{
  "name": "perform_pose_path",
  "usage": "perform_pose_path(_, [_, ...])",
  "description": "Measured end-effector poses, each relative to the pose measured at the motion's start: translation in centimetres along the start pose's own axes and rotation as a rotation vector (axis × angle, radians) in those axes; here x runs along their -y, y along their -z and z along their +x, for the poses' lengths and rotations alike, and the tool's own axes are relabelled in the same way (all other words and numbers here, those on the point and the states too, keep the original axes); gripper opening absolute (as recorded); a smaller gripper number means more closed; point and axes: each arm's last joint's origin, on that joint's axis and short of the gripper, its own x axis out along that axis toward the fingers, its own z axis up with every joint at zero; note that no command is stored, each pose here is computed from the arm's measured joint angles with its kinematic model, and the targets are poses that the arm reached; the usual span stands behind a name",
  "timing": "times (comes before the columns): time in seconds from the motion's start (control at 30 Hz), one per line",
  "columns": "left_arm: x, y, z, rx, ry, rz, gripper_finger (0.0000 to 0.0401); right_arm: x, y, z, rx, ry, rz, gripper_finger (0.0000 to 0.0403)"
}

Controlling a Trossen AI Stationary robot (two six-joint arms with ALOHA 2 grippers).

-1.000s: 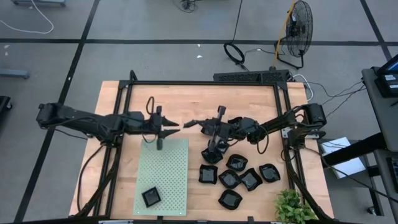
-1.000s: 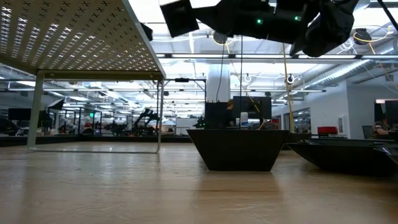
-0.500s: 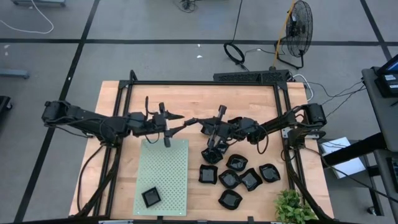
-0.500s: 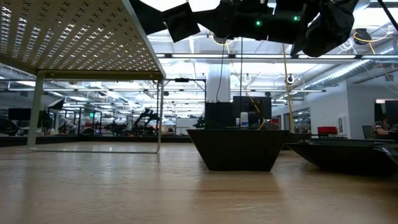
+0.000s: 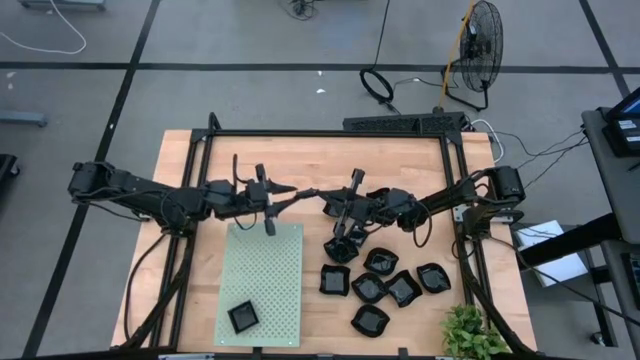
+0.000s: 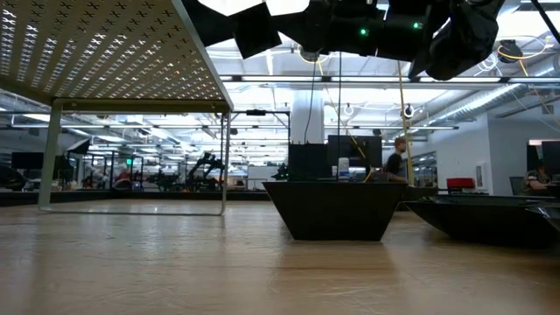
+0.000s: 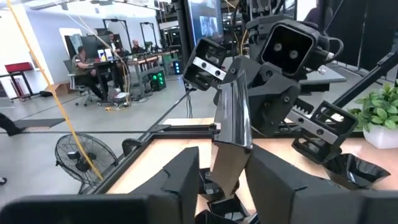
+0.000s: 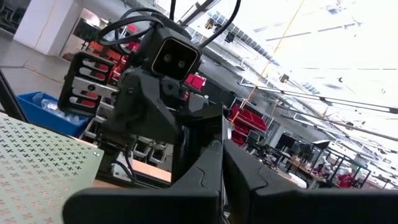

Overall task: Pick & Place Mini shaped plates
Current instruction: Stack the square plate on top of the other square plates on the shelf

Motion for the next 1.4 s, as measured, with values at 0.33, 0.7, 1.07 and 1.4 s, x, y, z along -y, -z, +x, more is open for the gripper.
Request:
perform_pose_path(0.33, [0.0,-0.4,-0.1,0.029,-0.006,-0.014,0.0009,-0.4,-0.1,-0.1,0.042,-0.086,0.046,0.0006])
perform_pose_path(0.7, [0.8,-3.0,-3.0,0.097,0.082,-0.039,0.0007,-2.2,-0.5,-0.5,0.002,-0.154,0.060,0.0130])
perform_pose_path(1.07, [3.9,-8.7,-7.3,-0.483,0.436,-0.193,0.0005,-3.6,-0.2,-1.0,-0.091,-0.218,0.072,0.0173])
perform_pose_path(1.4, [10.0,-12.1,-9.7,-0.869,0.798,-0.311,0.0003,-3.6,0.0,-1.0,-0.113,-0.220,0.086,0.0165])
